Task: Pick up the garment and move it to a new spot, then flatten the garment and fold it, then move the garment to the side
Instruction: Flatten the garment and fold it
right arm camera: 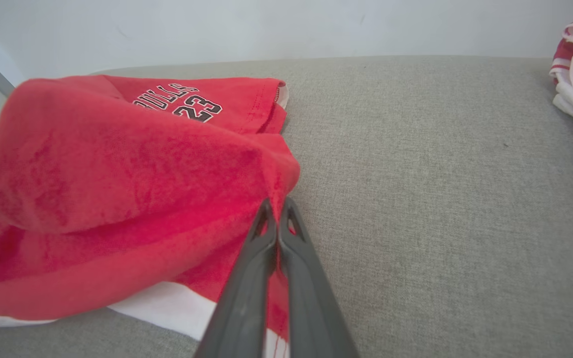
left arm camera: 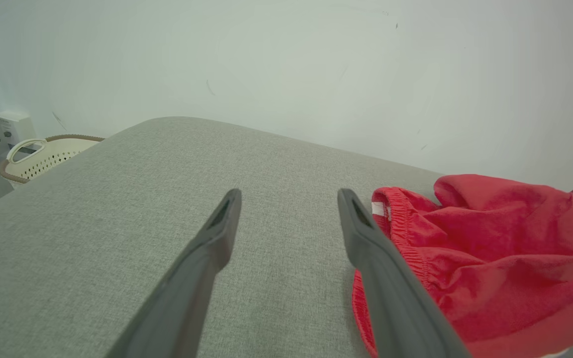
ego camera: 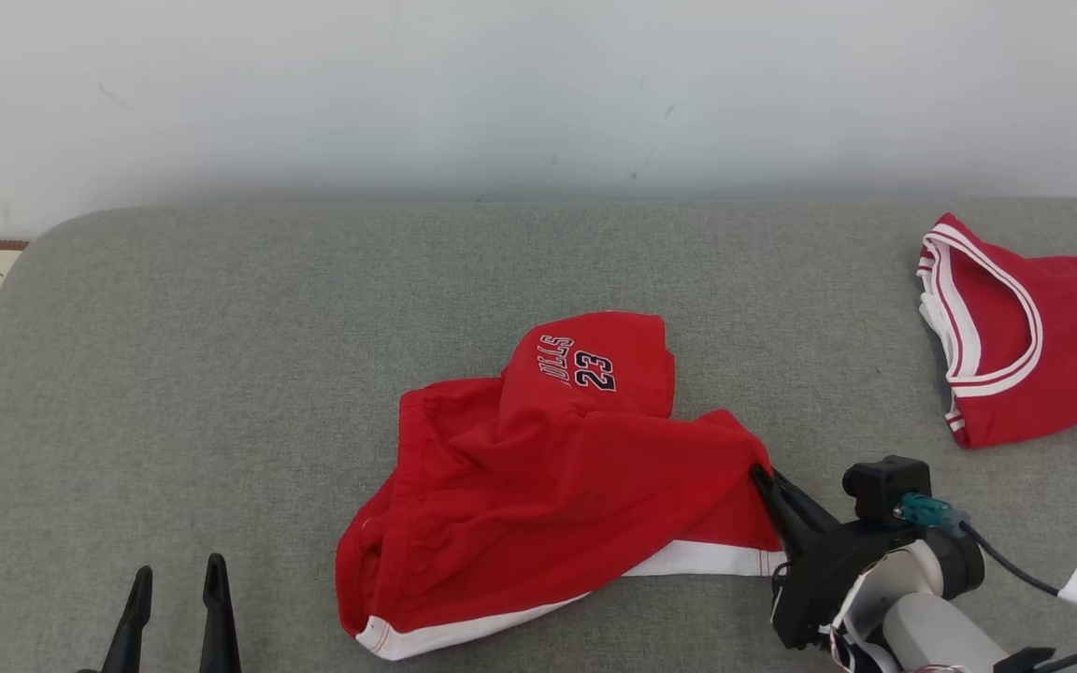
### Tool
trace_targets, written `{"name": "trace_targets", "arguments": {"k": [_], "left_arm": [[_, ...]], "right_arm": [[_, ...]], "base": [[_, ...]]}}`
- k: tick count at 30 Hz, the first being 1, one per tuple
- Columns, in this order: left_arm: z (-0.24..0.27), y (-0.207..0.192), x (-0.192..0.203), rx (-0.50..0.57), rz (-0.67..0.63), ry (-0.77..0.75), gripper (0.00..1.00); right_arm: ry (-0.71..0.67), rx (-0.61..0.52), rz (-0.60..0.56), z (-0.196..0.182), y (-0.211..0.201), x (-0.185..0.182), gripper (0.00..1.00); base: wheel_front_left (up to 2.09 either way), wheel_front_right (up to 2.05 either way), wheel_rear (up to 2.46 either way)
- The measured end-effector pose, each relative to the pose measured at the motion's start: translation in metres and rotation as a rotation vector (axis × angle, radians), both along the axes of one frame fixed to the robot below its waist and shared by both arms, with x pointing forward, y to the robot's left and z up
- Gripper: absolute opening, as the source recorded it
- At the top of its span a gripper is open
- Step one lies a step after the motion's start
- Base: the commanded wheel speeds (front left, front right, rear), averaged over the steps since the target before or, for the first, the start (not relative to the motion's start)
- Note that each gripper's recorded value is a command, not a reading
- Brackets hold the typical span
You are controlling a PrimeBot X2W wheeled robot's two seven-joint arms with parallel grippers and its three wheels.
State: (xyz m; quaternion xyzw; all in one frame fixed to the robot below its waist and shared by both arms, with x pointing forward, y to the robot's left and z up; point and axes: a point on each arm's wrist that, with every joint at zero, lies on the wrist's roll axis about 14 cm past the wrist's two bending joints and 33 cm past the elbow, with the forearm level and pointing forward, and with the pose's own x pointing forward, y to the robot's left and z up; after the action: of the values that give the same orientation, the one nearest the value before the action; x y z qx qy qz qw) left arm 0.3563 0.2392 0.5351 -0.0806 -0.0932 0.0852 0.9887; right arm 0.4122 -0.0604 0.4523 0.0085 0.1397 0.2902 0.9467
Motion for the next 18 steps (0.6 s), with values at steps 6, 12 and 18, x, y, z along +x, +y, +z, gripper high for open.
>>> {"name": "trace_targets", "arguments": {"k": [6, 12, 18], "left_arm": [[0.0, -0.002, 0.002, 0.0, -0.007, -0.001, 1.0], [0.002, -0.003, 0.004, 0.005, -0.011, -0.004, 1.0], [0.004, -0.007, 0.004, 0.006, -0.021, -0.011, 1.0]], "right_arm": [[-0.019, 0.014, -0.029, -0.006, 0.0, 0.003, 1.0], [-0.087, 0.031, -0.09, 0.006, -0.017, 0.012, 1.0], [-0.168, 0.042, -0.172, 0.026, -0.044, 0.018, 1.0]], "base": [[0.0, 0.0, 0.0], [0.0, 0.0, 0.0], [0.0, 0.0, 0.0]]}}
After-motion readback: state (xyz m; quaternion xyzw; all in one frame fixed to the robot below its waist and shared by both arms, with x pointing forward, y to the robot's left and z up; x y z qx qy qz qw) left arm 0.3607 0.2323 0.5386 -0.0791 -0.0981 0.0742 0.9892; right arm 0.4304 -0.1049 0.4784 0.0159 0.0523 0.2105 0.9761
